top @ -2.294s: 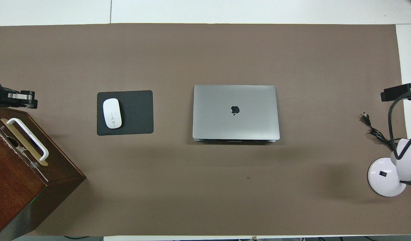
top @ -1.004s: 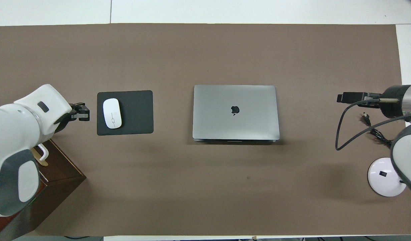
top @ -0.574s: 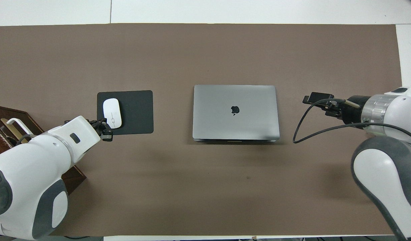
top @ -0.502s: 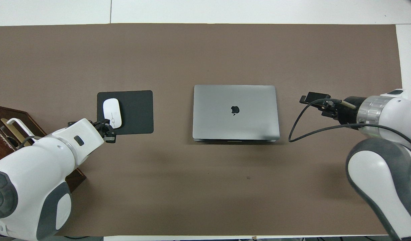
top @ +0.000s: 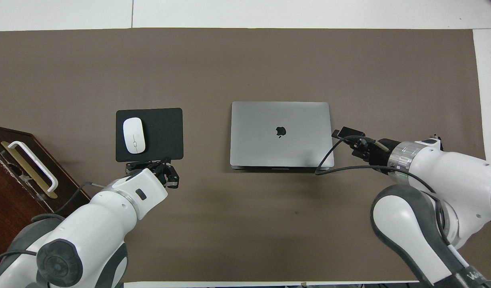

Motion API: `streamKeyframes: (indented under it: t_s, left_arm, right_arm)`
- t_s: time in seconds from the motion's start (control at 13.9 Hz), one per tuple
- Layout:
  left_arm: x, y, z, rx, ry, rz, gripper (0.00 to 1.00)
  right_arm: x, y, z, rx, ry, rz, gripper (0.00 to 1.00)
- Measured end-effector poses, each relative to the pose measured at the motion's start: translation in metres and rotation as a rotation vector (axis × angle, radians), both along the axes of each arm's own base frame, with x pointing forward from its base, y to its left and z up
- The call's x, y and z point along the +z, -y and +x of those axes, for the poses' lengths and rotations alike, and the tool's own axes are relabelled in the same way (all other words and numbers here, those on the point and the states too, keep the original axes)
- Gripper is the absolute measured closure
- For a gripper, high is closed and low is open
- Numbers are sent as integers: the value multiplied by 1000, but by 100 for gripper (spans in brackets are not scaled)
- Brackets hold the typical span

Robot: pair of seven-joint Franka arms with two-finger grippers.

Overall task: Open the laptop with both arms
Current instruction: 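Move the left gripper toward the laptop front while the right gripper approaches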

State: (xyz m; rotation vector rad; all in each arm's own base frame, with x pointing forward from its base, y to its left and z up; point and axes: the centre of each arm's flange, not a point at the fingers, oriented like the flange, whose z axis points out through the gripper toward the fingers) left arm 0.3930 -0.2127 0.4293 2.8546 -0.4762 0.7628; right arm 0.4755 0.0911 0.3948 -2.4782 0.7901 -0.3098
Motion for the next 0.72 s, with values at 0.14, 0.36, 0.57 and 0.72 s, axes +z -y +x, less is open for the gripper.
streamKeyframes:
  t_s: [0.14, 0.36, 0.57, 0.72]
  left_arm:
    - [-15, 8, -10, -21, 13, -12, 99]
    - [-45, 23, -20, -54, 32, -37, 99]
    - [-67, 38, -23, -80, 46, -58, 99]
    - [-79, 46, -25, -97, 64, -75, 99]
  right_arm:
    - [-11, -16, -11, -35, -4, 39, 0]
    - [-26, -28, -25, -98, -38, 89, 0]
    - [-41, -32, -37, -144, -76, 116, 0]
    - [-53, -39, -49, -166, -104, 134, 0]
